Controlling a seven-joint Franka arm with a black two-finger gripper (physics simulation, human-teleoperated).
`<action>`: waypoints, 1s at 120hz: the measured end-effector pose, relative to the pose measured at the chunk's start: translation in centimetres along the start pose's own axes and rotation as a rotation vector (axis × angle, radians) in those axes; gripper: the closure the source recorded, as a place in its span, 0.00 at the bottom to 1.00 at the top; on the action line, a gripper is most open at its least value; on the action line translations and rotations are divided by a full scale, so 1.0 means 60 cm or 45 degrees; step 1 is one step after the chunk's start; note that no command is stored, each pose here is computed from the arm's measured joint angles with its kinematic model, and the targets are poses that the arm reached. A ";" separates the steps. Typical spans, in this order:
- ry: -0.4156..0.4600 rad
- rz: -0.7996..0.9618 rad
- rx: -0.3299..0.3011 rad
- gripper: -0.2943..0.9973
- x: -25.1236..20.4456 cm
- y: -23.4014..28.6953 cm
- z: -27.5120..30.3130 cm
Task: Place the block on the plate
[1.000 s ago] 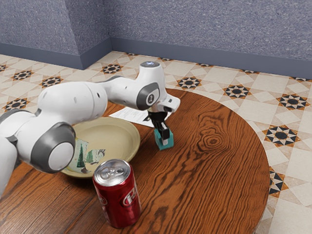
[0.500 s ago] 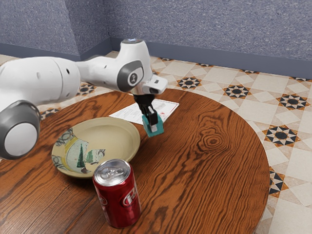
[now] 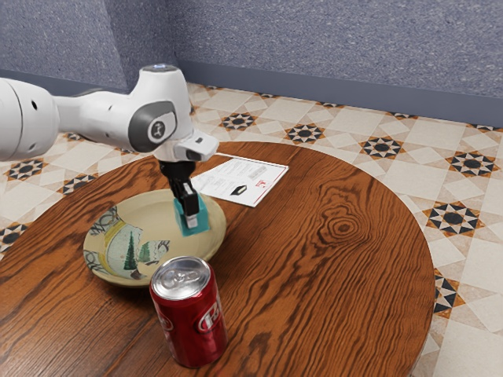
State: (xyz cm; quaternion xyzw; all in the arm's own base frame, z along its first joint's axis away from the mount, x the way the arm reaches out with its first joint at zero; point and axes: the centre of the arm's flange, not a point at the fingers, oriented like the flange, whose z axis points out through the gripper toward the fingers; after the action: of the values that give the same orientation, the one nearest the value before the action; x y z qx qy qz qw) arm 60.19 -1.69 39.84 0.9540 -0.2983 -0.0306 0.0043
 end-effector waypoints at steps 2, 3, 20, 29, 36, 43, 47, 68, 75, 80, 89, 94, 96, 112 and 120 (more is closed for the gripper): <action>-0.006 -0.004 0.002 0.47 -0.007 -0.003 0.001; -0.010 -0.005 0.003 0.47 -0.011 -0.005 0.002; -0.059 -0.042 0.015 0.47 -0.062 -0.043 0.014; -0.084 -0.060 0.016 0.48 -0.078 -0.068 0.029; -0.101 -0.063 0.016 0.48 -0.076 -0.086 0.053; -0.106 -0.059 0.023 0.48 -0.063 -0.102 0.074; -0.110 -0.055 0.025 0.48 -0.055 -0.109 0.086; -0.125 -0.066 0.017 0.48 -0.063 -0.133 0.123; -0.124 -0.062 0.016 0.43 -0.062 -0.134 0.127; -0.122 -0.059 0.015 0.40 -0.062 -0.134 0.128; -0.119 -0.054 0.015 0.35 -0.061 -0.134 0.128; -0.114 -0.052 0.018 0.33 -0.061 -0.134 0.124; -0.111 -0.051 0.019 0.32 -0.061 -0.133 0.121; -0.061 -0.028 0.043 0.28 -0.055 -0.113 0.063; -0.044 0.003 0.048 0.26 -0.046 -0.086 0.026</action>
State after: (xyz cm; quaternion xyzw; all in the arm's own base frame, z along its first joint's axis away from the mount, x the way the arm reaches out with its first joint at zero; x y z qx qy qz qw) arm 60.77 4.16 38.31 0.9529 -0.2999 -0.0415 -0.0188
